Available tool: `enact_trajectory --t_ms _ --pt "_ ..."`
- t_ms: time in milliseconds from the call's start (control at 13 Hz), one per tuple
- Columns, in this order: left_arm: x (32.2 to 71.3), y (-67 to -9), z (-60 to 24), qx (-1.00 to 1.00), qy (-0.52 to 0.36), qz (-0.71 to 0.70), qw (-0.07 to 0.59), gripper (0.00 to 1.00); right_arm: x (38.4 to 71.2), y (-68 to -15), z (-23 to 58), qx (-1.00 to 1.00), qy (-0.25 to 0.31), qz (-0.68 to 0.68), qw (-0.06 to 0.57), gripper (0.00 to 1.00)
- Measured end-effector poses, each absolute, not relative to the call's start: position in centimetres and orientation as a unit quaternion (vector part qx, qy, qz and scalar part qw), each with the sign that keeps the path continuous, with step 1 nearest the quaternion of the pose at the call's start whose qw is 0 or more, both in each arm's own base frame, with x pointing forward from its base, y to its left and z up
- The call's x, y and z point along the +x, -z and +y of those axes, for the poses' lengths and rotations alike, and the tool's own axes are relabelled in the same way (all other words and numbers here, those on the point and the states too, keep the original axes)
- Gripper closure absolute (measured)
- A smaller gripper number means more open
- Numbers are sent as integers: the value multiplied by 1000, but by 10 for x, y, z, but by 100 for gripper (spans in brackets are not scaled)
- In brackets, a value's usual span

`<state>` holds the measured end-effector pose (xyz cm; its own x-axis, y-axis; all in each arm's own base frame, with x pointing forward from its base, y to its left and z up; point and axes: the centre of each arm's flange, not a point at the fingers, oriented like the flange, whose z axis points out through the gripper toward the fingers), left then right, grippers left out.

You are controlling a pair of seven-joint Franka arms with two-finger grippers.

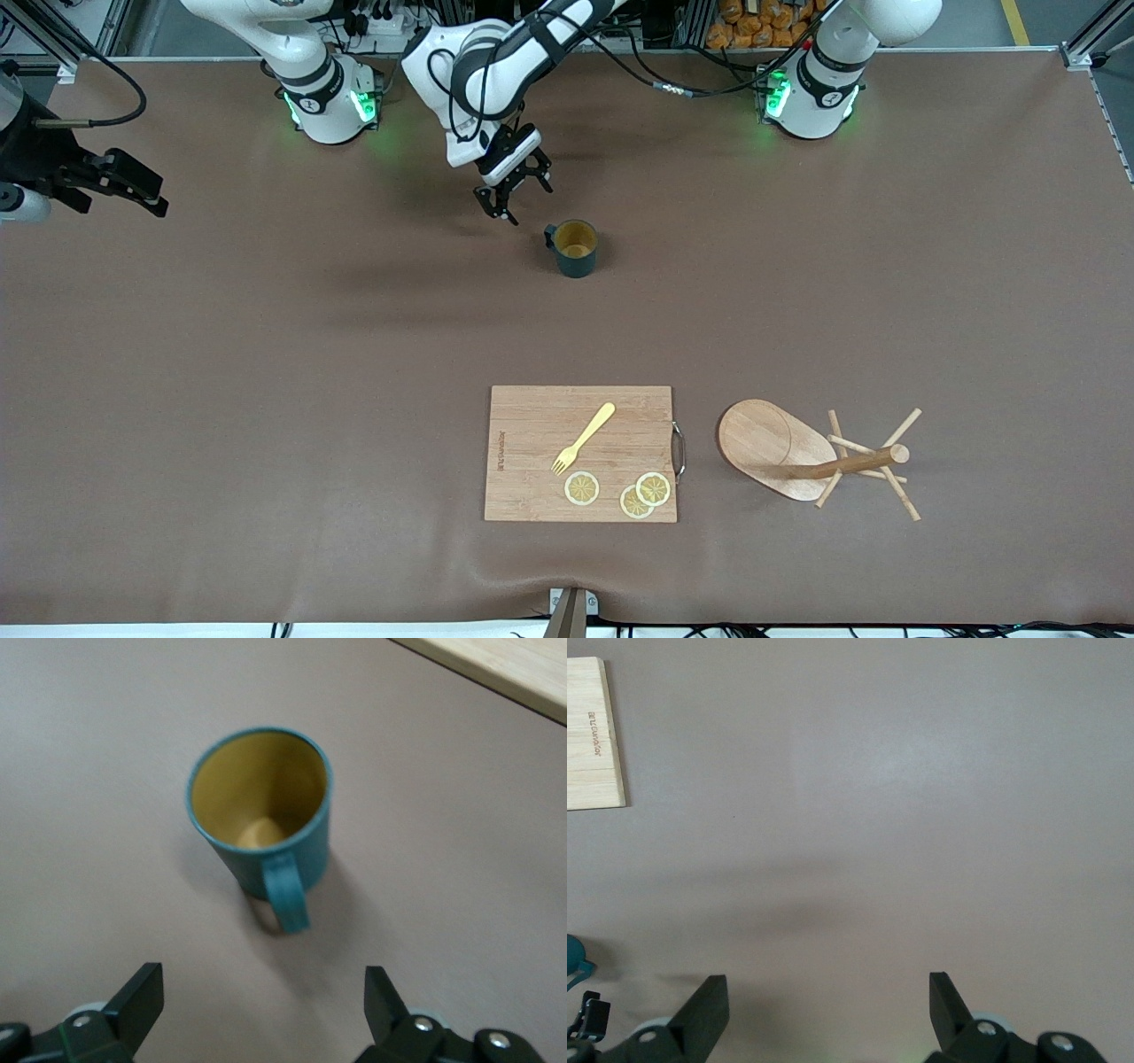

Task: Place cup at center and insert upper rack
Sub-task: 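Lower the left gripper onto the mug handle and close it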

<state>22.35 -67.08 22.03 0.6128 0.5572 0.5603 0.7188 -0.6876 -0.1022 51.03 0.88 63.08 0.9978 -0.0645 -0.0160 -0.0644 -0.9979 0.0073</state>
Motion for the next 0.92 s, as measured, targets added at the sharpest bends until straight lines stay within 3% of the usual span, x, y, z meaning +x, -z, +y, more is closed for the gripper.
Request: enact_trajectory --t_ms 462,615,923 --pt "248 -188 -663 -838 296 -436 141 0 511 -631 10 999 7 -31 3 0" --pt "257 -185 -662 -831 304 -445 136 12 511 -631 9 999 7 -32 3 0" --pt "272 -173 -657 -823 316 -453 129 21 511 -631 9 999 5 -32 3 0"
